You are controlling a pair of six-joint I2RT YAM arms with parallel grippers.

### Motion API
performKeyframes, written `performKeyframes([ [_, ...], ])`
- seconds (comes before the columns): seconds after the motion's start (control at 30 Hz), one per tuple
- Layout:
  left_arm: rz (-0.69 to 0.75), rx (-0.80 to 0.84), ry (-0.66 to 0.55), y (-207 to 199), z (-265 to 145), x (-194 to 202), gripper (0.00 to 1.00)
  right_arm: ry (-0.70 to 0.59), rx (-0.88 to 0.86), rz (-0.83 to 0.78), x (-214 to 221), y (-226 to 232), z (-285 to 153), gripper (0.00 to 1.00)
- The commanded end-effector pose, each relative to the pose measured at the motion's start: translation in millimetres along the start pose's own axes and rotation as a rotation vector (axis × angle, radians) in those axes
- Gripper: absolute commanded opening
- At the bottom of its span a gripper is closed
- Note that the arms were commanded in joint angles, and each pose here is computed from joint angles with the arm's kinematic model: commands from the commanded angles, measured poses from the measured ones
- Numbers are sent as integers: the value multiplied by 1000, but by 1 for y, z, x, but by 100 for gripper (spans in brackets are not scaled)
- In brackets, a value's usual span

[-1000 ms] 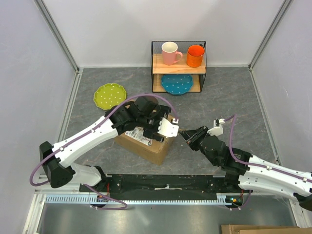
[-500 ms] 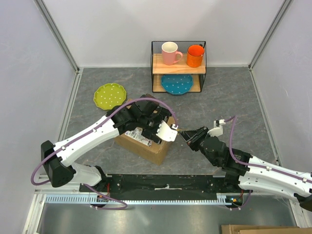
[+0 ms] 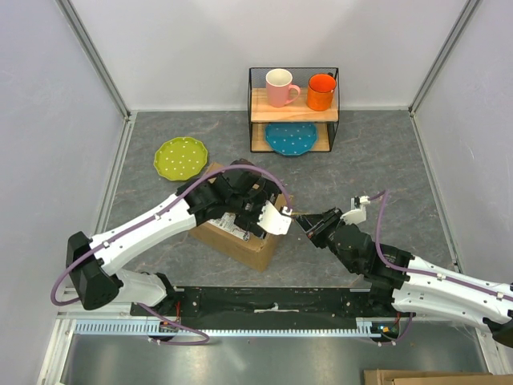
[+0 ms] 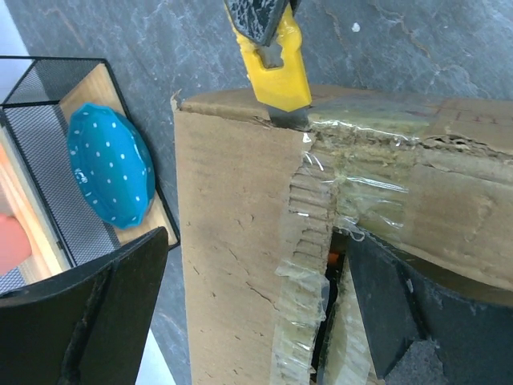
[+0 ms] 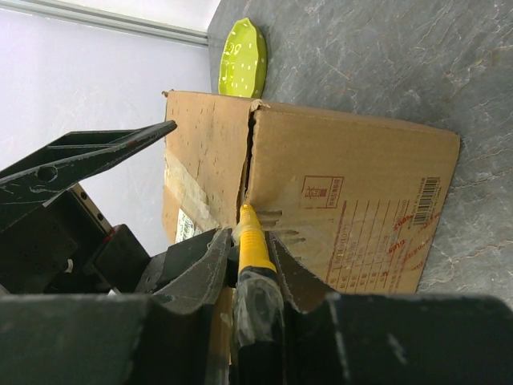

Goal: Unpack the express box
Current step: Cut the express box at the center of the board.

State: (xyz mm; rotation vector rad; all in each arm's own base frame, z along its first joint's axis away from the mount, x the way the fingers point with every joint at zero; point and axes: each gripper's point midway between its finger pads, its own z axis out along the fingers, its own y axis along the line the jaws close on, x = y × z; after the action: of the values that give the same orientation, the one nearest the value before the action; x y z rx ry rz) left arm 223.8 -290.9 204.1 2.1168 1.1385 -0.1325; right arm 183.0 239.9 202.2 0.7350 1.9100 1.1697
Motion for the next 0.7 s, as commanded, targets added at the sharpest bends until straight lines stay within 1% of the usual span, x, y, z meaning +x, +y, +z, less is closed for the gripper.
performKeyframes([
  [0.0, -32, 75, 51, -33, 23, 22, 99, 142, 141, -164, 30, -53, -5, 0],
  [0.07, -25, 54, 47, -32, 24, 23, 98, 148, 137, -163, 31, -53, -5, 0],
  [0.17, -19, 24, 52, -28, 27, 25, 85, 160, 129, -165, 35, -51, -3, 0],
  [0.2, -20, 6, 62, -25, 27, 27, 72, 164, 127, -167, 36, -51, -3, 0],
  [0.27, -26, -24, 61, -18, 28, 26, 60, 170, 124, -171, 37, -49, -3, 0],
  [0.3, -32, -35, 60, -15, 26, 25, 52, 172, 123, -171, 37, -49, -3, 0],
  [0.47, -47, -127, 49, 7, 14, 18, 47, 176, 123, -169, 39, -53, -3, 0],
  [0.5, -68, -144, 53, 10, 11, 18, 46, 179, 122, -167, 39, -53, -3, 0],
  [0.67, -110, -257, 46, 27, -5, 15, 45, 197, 123, -172, 44, -54, -2, 0],
])
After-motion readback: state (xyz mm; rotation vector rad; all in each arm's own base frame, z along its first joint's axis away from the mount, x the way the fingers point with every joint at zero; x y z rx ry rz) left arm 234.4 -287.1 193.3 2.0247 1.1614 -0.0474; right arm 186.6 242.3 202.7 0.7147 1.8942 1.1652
